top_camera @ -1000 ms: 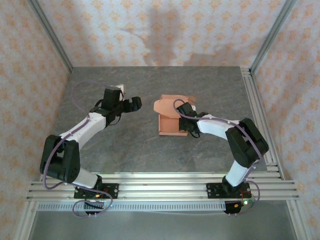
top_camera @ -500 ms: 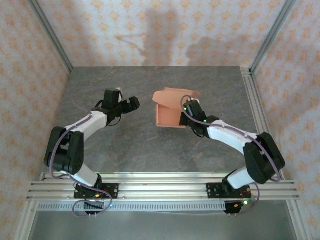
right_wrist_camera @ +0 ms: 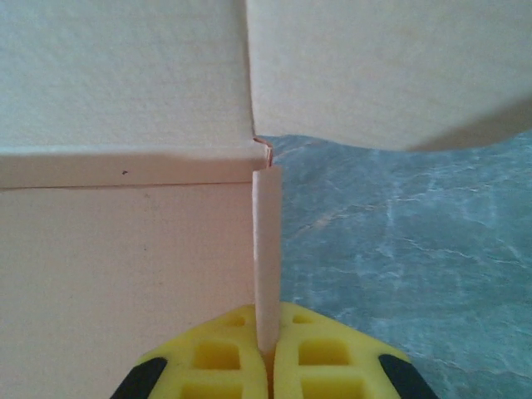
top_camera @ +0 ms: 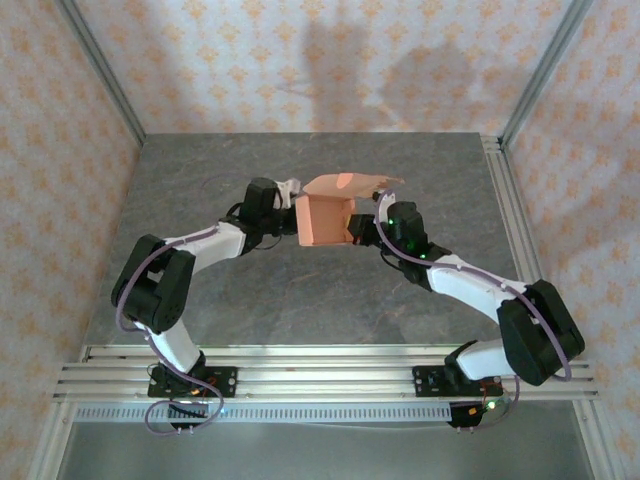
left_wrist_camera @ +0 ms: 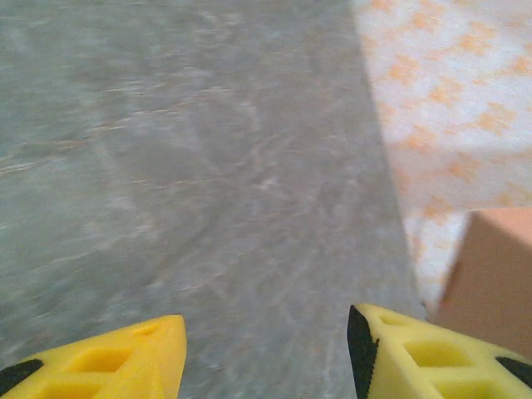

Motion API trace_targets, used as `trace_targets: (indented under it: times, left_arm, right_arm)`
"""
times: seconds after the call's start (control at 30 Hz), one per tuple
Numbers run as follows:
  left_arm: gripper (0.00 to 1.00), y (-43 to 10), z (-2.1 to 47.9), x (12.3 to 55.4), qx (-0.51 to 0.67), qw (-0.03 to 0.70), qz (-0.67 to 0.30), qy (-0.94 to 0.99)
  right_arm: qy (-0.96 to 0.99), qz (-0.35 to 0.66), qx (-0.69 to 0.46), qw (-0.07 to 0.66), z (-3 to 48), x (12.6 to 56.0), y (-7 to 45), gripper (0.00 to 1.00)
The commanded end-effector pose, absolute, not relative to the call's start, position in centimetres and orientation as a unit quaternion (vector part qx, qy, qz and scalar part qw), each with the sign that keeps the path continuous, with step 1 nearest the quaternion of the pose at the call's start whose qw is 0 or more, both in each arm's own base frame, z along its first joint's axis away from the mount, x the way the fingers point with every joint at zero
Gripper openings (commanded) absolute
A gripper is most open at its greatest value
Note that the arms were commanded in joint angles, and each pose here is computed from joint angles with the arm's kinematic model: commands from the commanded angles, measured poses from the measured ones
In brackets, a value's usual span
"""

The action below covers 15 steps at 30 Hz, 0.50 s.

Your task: Fold the paper box

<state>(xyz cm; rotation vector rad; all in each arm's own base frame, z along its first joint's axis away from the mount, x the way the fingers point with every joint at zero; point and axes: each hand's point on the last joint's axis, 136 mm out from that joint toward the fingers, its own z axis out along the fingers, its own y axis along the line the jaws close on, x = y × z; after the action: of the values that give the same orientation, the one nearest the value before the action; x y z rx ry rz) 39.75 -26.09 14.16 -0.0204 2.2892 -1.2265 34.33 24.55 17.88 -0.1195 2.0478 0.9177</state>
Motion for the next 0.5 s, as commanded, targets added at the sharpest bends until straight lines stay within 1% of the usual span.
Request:
trace_targets:
  times: [0.0, 0.23, 0.47]
  left_arm:
    - [0.51, -27.9, 17.3, 40.0, 0.020, 0.283, -0.501, 0.817]
    - [0.47, -29.6, 18.7, 39.9, 0.017, 0.277, -0.530, 0.802]
    - [0.46, -31.0, 20.4, 40.6, -0.008, 0.270, -0.562, 0.782]
  right_arm:
    - [0.791, 0.407, -0.073, 0.450, 19.6, 34.3, 25.9, 0.05]
    - [0.799, 0.381, -0.082, 0.457, 18.7, 34.7, 26.3, 0.04]
    - [0.823, 0.306, -0.124, 0.463, 16.9, 34.7, 27.1, 0.04]
